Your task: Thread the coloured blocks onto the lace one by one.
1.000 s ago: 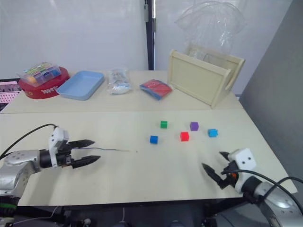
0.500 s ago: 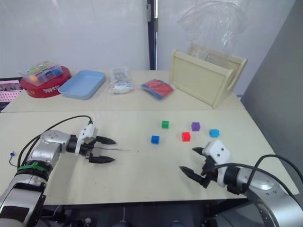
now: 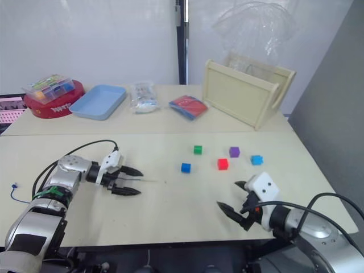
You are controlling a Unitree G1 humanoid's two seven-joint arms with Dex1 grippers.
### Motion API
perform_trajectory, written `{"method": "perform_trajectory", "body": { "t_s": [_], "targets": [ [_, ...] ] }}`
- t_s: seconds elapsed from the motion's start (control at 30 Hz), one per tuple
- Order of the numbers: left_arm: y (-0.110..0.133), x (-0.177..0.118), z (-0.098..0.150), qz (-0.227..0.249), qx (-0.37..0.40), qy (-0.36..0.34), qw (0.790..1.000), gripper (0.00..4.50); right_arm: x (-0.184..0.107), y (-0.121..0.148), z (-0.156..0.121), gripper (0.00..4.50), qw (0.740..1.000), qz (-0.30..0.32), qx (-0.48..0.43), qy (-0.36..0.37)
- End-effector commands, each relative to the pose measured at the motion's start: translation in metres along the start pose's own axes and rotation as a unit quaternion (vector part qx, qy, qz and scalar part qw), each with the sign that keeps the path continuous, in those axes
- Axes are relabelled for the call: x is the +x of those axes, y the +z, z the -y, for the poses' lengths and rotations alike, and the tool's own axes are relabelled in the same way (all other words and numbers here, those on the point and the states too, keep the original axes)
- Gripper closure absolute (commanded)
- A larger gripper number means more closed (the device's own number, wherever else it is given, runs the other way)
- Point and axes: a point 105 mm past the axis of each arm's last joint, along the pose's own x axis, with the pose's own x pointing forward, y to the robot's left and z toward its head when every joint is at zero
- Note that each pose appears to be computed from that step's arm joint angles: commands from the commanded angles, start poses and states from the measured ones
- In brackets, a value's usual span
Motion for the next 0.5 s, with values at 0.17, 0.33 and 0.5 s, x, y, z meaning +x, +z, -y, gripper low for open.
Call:
{"method": "perform_trajectory", "body": {
  "t_s": [0.17,0.33,0.5],
  "targets": [
    [-0.025,0.010,0.013,-0.053,-0.020,-0.036,0.998,3.49,-0.005,0.011,-0.001,0.00,1.000,0.018,-0.018,-0.007],
    [-0.028,0.014,0.008,-0.064,-0.019,-0.014,0.998,4.48,-0.006,0.013,-0.001,0.00,1.000,0.020,-0.020,-0.010],
    [-0.026,0.018,0.007,-0.058,-0.013,-0.010,0.998,4.48,-0.005,0.014,-0.002,0.00,0.999,0.022,-0.020,-0.013]
  ]
}}
